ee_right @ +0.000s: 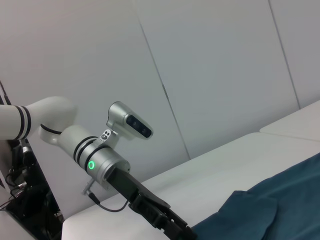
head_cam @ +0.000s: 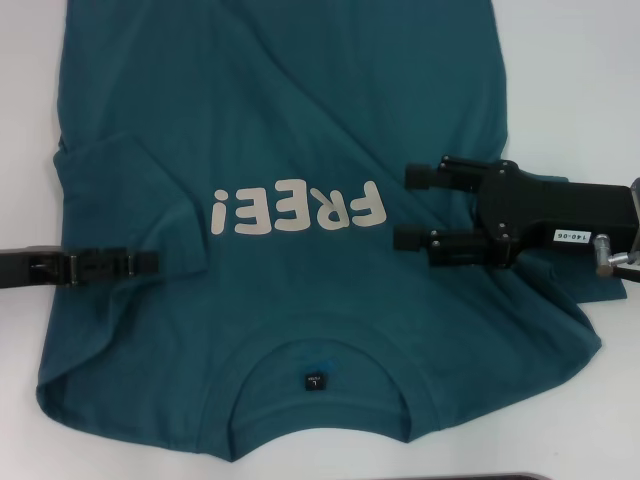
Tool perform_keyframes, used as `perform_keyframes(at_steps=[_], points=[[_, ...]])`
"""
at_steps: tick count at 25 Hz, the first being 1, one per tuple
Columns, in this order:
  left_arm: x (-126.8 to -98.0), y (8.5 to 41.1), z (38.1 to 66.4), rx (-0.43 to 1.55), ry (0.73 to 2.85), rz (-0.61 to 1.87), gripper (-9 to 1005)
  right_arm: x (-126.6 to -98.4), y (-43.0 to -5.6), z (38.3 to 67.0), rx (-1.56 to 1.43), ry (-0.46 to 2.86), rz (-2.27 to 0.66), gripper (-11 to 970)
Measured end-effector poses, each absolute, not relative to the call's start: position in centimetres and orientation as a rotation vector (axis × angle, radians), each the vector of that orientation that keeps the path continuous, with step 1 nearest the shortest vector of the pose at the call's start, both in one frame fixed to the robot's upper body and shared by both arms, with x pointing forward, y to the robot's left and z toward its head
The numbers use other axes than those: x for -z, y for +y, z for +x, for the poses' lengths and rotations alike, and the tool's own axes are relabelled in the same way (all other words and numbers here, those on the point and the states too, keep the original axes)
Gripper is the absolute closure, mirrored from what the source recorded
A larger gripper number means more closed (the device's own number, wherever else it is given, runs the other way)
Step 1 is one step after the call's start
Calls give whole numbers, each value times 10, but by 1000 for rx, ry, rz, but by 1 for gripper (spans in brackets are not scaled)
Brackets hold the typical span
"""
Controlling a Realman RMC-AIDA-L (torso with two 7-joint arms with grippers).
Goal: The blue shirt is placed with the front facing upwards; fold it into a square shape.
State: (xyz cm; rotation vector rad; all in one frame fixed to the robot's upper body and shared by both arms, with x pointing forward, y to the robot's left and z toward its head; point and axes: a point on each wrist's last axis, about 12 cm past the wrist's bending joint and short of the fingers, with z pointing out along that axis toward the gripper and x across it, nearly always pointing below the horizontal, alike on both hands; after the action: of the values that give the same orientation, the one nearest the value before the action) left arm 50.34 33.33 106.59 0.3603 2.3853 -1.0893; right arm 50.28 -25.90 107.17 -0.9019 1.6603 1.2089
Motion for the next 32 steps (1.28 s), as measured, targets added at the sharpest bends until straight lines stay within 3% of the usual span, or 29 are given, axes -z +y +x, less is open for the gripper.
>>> perform_keyframes(at_steps=[22,32], points=[[-1067,294,502,1262,2358,545,290,-1072,-260,503,-1207,1660,-903,47],[-1082,310,504,1266,2216,457,249,-1071,-264,502,-1202,1679,-890,46]])
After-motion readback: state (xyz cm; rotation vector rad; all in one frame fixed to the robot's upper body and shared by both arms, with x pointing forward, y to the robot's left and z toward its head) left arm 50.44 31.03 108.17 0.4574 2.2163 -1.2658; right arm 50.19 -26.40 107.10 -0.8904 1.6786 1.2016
